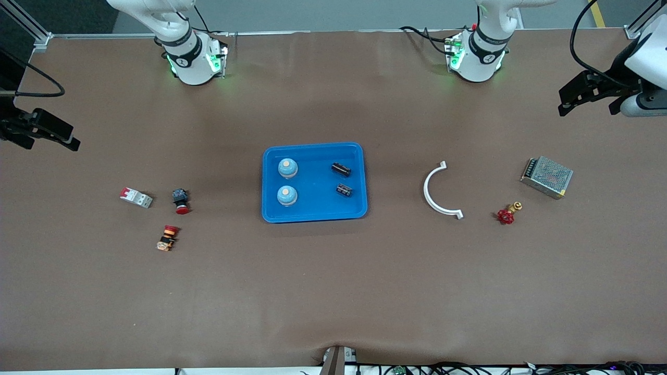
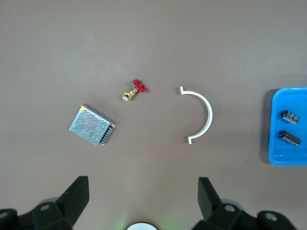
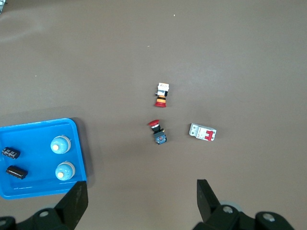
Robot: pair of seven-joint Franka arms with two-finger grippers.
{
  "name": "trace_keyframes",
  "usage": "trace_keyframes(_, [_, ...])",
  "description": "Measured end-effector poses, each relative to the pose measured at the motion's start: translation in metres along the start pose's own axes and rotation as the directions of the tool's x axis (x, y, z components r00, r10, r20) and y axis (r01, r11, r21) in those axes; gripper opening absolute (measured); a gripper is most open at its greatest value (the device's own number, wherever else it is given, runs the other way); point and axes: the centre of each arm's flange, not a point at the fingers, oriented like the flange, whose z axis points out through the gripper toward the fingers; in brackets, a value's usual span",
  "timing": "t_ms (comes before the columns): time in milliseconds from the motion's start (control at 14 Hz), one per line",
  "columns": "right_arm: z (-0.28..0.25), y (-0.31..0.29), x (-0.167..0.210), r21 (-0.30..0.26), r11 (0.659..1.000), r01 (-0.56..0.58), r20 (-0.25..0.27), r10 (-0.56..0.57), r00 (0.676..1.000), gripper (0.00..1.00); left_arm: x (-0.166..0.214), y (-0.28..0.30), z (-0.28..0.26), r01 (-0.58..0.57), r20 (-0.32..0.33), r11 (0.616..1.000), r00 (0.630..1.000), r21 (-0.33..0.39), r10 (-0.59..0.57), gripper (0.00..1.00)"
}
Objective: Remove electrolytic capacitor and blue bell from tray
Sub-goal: 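Move the left gripper and the right gripper toward the blue tray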
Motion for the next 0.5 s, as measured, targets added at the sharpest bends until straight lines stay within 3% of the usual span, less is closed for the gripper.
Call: trace_keyframes(500, [0.0000, 0.0004, 0.0003, 0.000, 1.000, -0.001, -0.001, 0.001, 1.000, 1.00, 0.0008, 0.0051, 0.0070, -0.010, 0.025, 1.000, 1.000, 0.002, 0.010, 1.00])
